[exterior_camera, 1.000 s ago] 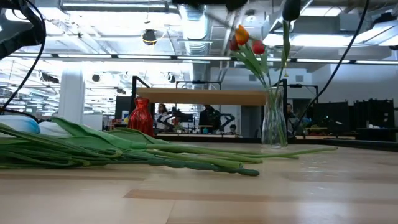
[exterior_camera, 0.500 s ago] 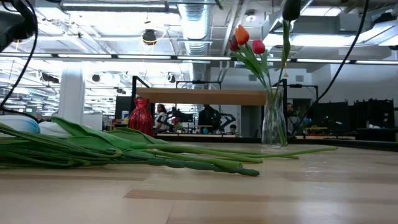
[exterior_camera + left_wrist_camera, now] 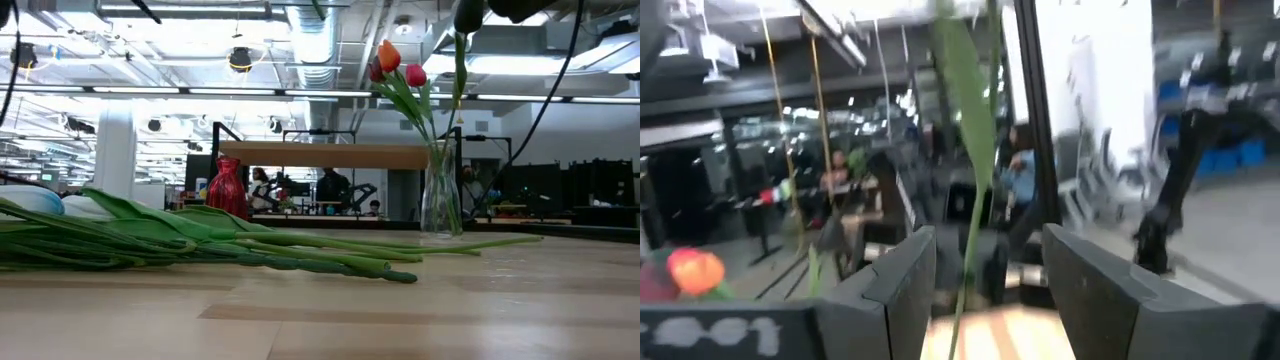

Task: Pick and place flowers into a vace then onto a shelf
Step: Put the black flower into the transparent vase

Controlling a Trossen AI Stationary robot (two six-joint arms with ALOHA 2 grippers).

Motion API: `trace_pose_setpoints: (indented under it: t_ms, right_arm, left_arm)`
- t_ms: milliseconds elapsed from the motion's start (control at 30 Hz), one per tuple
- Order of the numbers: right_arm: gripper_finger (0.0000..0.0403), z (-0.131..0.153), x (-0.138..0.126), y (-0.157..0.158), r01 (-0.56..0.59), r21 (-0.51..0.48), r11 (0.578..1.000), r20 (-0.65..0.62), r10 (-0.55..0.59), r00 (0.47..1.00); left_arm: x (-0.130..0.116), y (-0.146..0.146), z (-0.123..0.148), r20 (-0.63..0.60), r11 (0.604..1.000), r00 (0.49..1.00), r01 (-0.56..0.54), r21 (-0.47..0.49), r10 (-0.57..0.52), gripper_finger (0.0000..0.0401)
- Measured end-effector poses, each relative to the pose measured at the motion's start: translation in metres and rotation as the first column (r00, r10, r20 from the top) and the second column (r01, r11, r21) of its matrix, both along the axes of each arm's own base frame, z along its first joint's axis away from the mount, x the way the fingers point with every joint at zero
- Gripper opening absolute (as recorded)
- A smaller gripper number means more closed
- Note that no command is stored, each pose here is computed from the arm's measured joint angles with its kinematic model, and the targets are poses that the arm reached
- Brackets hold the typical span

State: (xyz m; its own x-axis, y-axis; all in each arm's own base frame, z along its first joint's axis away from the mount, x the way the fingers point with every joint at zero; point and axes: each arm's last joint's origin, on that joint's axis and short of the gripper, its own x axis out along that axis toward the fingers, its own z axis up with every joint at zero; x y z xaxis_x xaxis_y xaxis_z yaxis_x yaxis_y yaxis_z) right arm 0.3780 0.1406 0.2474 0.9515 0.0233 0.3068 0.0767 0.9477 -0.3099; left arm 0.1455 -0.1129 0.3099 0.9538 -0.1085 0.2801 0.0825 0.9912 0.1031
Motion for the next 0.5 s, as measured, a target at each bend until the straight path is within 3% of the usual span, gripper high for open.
trace_pose_setpoints:
  t_ms: [167,500]
  right_arm:
    - [0.0,-0.002,0.001,-0.002,0.006,-0.008,1.0,-0.018,-0.006,1.0]
    - [0.0,-0.002,0.003,-0.006,0.02,-0.015,1.0,-0.019,-0.02,1.0]
  left_arm:
    - [0.012,0.016,0.007,0.061,0.996,0.996,0.069,-0.054,-0.065,0.0176]
    - [0.049,0.022,0.006,0.013,0.976,0.978,0.209,-0.062,-0.209,0.0176]
